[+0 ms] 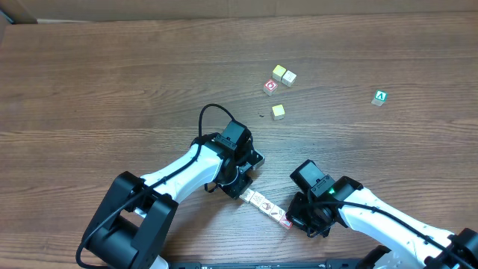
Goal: Flip 5 blocks
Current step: 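Squeeze the row between both grippers and tilt it upward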
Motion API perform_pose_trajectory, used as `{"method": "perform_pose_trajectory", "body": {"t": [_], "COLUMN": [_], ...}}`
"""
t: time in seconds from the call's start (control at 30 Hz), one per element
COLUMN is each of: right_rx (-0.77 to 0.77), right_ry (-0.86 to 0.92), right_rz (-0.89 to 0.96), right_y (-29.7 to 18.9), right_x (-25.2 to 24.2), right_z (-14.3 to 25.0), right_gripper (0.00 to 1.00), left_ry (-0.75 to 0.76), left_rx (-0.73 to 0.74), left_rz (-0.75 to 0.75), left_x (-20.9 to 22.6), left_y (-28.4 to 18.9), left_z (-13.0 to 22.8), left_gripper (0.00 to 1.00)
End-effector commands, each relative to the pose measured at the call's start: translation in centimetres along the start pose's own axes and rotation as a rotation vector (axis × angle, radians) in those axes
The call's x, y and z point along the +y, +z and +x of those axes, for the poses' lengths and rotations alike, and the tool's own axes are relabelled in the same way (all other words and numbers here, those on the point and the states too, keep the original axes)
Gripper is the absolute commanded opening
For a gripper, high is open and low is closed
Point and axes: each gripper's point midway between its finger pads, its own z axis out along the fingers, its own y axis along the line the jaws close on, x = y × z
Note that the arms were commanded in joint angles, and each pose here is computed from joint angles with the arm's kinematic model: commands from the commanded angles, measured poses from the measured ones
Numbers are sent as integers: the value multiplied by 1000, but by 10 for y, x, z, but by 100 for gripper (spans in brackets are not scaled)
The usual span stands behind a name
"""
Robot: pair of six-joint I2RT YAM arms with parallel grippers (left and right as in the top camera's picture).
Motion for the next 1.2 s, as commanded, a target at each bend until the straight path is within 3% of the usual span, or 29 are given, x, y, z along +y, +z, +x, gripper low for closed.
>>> {"method": "perform_pose_trajectory", "body": {"t": [0.0, 1.17], "right_rx": [19, 42], "right_ry": [10, 38], "right_rz": [-18, -30], "right_y": [2, 7], "right_x": [4, 14], "right_z": [4, 23], "right_gripper": [4, 4], "left_ry": [61, 292], "left_rx": [135, 166], "left_rz": [-104, -228], "left_x": [24, 48], "left_y": [31, 27], "left_z": [32, 30], "left_gripper": [4, 4]}}
